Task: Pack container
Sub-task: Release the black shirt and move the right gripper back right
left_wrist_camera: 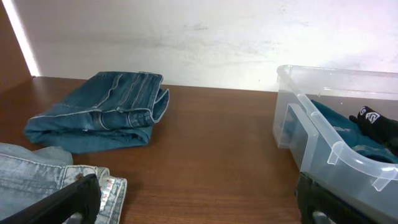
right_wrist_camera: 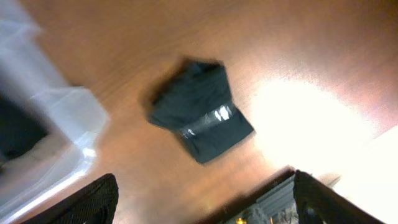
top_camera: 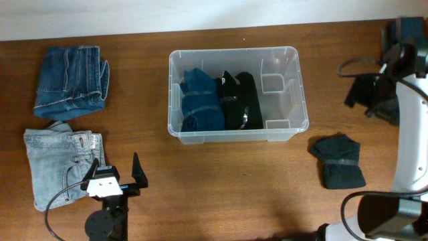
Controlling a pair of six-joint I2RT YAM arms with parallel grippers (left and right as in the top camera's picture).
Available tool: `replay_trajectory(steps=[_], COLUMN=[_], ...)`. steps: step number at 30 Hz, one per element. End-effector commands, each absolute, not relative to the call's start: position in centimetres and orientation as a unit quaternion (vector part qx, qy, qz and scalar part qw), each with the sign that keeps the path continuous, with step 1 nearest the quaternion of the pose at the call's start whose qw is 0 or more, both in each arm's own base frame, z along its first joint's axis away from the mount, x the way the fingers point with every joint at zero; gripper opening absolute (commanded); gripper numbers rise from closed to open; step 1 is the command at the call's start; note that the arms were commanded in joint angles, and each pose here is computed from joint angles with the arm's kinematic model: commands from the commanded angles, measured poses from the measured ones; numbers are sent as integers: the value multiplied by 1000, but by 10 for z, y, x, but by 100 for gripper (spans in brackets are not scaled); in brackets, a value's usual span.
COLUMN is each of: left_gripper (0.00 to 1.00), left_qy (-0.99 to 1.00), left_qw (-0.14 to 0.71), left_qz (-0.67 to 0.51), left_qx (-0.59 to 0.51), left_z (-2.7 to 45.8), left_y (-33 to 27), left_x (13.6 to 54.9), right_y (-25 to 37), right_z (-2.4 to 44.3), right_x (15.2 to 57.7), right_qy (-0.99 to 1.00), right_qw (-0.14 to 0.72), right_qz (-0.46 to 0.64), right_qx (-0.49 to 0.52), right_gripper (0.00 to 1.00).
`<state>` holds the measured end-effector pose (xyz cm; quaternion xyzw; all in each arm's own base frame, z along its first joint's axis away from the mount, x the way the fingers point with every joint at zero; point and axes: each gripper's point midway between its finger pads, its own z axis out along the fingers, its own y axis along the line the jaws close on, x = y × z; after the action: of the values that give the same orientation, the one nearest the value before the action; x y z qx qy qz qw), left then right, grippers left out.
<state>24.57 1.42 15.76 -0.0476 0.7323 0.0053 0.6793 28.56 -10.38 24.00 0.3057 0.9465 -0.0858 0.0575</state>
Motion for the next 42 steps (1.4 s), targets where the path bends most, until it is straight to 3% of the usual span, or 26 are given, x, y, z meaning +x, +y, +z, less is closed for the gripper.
replay_trajectory(steps=[1,3,7,10,12,15,20,29,38,42], left_gripper=[99,99,99,99,99,99,99,99,99,99], left_qy=[733,733,733,733,733,733,733,733,733,733], left_qw=[679,679,679,679,679,679,679,679,679,679], left_qz=[7,7,7,7,7,7,7,7,7,7], left_qx=[-43,-43,-43,-43,-44,-43,-43,-44,-44,-43], left_z=[157,157,157,157,157,157,157,157,157,157], left_y=[14,14,14,14,14,14,14,14,14,14], left_x=[246,246,246,246,246,246,246,246,246,246], right_y=[-115,-121,-113,-107,-92,-87,-106,-118,-124,-126], right_z=[204,172,122,92,76,61,48,35,9,4], right_x=[260,250,241,234,240,248,234,210,228,255], right_qy=[937,931,928,927,926,923,898,885,886,886], right_qw=[2,-25,-54,-66,-60,-41,-41,-60,-31,18], right_qz=[-83,-83,-40,-29,17,39,-30,-92,-86,-57], right_qx=[340,354,366,368,373,380,436,452,455,460], right_gripper=[82,81,60,40,14,12,7,8,10,11])
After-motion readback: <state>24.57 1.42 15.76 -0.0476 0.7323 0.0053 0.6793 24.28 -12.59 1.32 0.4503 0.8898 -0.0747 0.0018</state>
